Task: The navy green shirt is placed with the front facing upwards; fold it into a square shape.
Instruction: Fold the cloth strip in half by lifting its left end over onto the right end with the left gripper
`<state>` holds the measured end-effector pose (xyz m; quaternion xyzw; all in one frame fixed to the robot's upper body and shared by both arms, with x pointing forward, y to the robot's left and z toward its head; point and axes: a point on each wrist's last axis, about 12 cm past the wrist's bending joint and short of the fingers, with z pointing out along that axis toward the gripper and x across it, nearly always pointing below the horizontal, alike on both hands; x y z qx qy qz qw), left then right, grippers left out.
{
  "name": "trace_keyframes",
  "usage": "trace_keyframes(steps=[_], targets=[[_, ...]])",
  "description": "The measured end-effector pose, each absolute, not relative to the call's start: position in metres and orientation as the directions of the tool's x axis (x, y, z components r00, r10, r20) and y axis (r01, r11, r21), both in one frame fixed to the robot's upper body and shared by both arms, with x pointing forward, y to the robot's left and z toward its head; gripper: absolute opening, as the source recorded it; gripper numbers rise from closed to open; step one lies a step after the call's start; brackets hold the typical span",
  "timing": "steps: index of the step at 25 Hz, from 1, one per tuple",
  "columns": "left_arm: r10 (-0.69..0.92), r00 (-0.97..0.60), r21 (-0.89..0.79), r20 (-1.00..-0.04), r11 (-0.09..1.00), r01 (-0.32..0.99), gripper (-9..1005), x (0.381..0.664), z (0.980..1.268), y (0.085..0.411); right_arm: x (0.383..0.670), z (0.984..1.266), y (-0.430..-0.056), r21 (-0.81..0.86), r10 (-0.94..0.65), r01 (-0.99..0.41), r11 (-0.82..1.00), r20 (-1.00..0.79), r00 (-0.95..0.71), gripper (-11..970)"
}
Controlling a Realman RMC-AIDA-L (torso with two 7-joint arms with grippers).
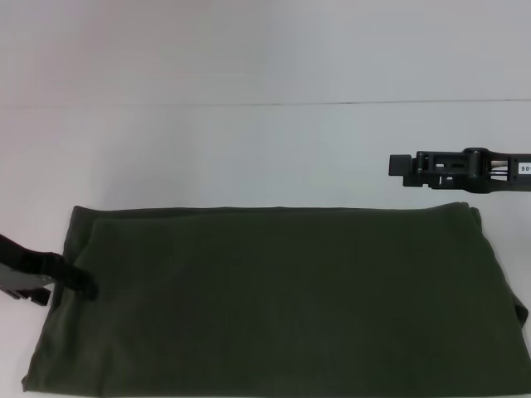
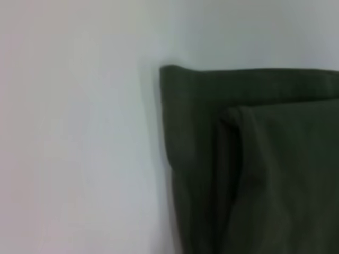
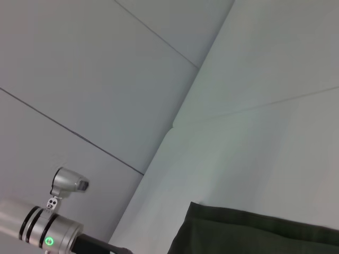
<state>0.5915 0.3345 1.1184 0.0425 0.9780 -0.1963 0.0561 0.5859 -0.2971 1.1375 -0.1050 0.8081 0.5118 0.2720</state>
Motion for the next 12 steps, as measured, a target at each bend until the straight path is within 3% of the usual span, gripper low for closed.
trace_keyframes(steps=[12], targets=[[0.064,-0.990,-0.361,-0.125,0.927,0.105,877,0.5906,1.1151,0.3365,0.5862,1.1378,-0.2967,0.770,0.108,-0.449,0.454,-0.548,-0.829,857]])
